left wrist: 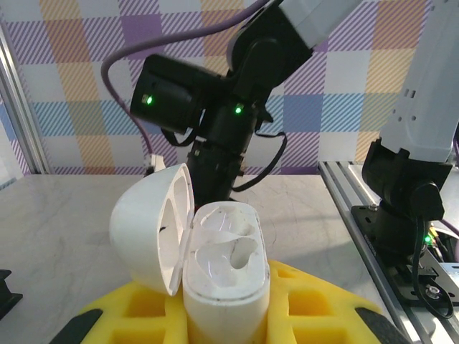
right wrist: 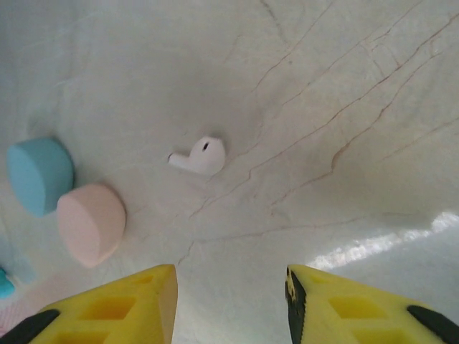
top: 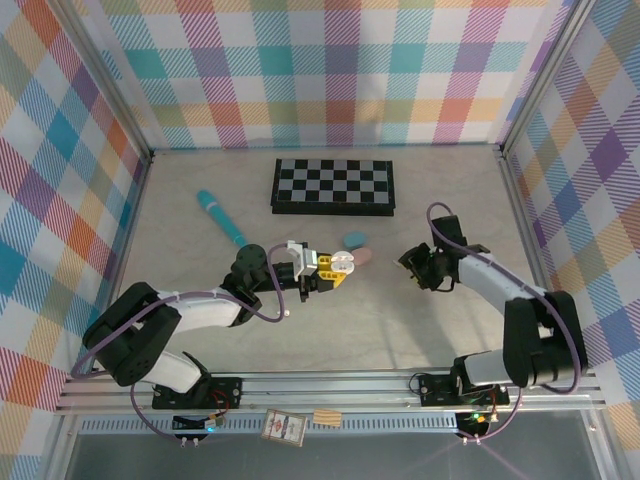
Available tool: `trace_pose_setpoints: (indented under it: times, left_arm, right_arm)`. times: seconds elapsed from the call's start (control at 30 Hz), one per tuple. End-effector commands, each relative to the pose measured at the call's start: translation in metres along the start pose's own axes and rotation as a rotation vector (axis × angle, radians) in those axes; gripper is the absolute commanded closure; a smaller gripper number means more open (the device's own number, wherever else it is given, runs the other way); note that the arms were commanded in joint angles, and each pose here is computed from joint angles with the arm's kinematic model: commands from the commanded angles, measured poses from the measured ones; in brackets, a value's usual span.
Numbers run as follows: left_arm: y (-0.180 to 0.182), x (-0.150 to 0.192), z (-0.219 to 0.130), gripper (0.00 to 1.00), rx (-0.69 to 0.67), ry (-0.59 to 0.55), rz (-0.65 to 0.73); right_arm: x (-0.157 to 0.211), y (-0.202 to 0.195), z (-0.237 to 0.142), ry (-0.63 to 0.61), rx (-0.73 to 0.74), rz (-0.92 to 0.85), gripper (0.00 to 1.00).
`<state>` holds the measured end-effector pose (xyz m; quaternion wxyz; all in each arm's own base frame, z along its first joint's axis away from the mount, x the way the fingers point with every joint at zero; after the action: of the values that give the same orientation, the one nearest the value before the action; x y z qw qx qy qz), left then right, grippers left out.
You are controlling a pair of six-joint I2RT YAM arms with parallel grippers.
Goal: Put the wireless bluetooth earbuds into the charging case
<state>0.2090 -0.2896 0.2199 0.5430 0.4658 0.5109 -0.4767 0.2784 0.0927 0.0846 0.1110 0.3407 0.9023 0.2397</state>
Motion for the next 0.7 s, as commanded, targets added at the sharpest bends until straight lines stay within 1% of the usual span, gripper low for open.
trace_pose_setpoints:
  times: [0.0, 0.13, 0.2, 0.53, 0.67]
  left_arm:
    - [-0.003, -0.006, -0.004, 0.99, 0.004, -0.013, 0.048]
    - [-0.003, -0.006, -0.004, 0.99, 0.004, -0.012, 0.043]
    - [-0.003, -0.006, -0.004, 0.99, 0.003, -0.012, 0.039]
    - [-0.004, -0.006, -0.005, 0.99, 0.002, -0.013, 0.034]
    - [-0.004, -0.006, -0.006, 0.99, 0.000, -0.011, 0.032]
  right_arm:
    - [-0.011, 0.012, 0.006, -0.025, -0.048, 0.097, 0.58]
    - [-0.019, 0.012, 0.011, -0.052, -0.011, 0.112, 0.63]
    - [-0.022, 0.015, 0.015, -0.041, -0.007, 0.103, 0.64]
    - [-0.025, 0.017, 0.032, 0.001, 0.017, 0.133, 0.65]
    - [-0.027, 0.017, 0.037, 0.009, 0.032, 0.125, 0.68]
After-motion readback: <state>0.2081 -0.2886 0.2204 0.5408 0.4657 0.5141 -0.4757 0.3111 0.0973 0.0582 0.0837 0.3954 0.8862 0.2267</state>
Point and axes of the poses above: each hand's point on the last joint's axis, 136 mm out from that joint toward the fingers, its own z axis out along the fingers, its own y axis along the line the jaws close on, x = y × z, the point moved 4 cm from there along -z, back along the fingers, and after that the axes turned 3 degrees about -z, right-handed, at the moved point
